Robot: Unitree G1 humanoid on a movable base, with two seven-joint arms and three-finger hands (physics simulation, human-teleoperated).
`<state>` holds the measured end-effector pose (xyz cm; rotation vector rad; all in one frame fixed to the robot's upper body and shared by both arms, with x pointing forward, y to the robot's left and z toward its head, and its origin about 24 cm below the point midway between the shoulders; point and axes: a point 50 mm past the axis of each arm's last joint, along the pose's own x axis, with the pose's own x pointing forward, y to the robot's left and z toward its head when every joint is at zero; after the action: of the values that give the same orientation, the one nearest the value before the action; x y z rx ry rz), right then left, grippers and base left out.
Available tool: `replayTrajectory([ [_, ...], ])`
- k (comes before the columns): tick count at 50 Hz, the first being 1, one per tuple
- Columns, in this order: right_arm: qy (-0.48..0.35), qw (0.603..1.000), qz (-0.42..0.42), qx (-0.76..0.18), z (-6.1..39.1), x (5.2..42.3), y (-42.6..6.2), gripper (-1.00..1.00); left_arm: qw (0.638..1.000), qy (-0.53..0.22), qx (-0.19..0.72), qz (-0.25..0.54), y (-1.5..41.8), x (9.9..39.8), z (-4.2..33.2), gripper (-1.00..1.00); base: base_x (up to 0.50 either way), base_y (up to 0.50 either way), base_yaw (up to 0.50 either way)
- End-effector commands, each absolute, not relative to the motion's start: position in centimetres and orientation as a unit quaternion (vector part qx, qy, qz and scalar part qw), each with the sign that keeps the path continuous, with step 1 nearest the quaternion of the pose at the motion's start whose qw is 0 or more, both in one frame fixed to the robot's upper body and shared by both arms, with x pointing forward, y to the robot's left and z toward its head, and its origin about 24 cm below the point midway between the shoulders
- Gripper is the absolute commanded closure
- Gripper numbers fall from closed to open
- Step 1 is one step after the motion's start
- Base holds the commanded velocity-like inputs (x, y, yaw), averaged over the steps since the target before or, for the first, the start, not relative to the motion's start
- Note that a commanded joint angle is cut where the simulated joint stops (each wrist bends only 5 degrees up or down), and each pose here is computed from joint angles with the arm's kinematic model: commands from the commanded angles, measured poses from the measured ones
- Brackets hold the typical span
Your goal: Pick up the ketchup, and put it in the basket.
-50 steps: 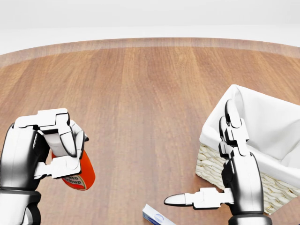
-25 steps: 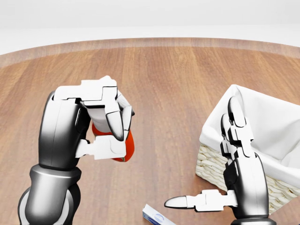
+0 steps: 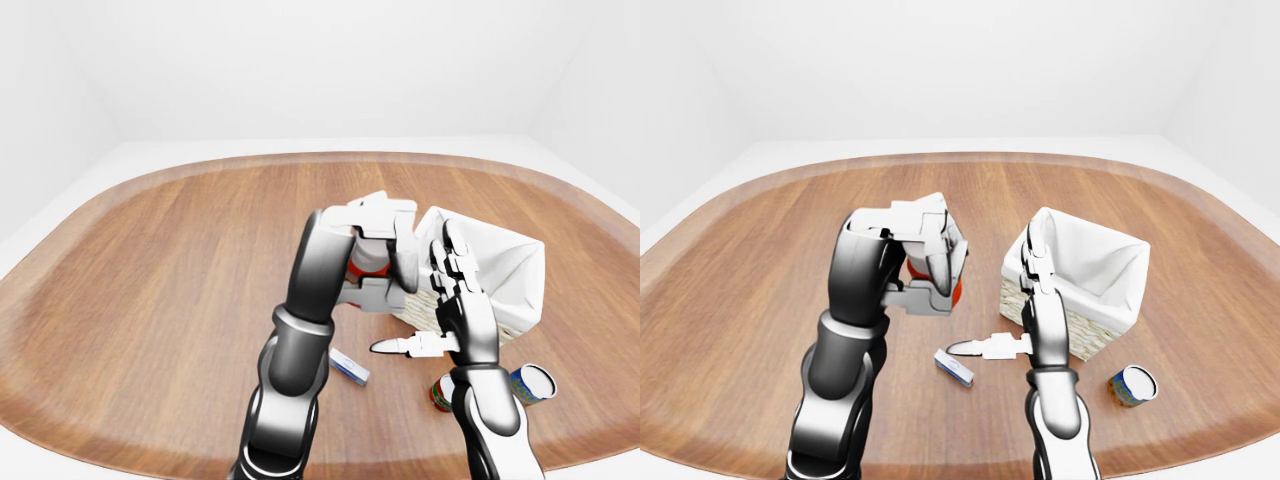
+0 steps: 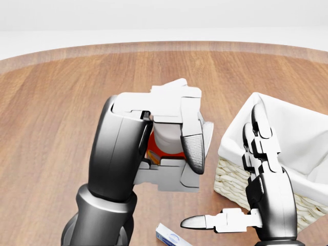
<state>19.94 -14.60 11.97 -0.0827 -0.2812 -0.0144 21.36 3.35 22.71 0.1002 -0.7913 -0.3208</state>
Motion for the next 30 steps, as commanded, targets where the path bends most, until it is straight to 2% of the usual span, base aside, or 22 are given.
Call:
replayTrajectory([
  [1,-0.142,0.989,-0.006,-0.04,12.0,19.9,-14.6,-1.0,0.9,-0.408,0.008,-0.155,1.6,19.6,23.8,0.93,0.0,0.0,0.0],
  [12,-0.15,0.988,-0.008,-0.038,12.4,19.7,-14.8,-1.0,0.891,-0.419,-0.01,-0.173,0.4,18.4,24.3,0.93,0.0,0.0,0.0],
  [30,-0.166,0.985,-0.012,-0.036,13.2,19.1,-15.1,-1.0,0.905,-0.373,-0.036,-0.203,-1.7,18.1,22.6,0.94,0.0,0.0,0.0],
])
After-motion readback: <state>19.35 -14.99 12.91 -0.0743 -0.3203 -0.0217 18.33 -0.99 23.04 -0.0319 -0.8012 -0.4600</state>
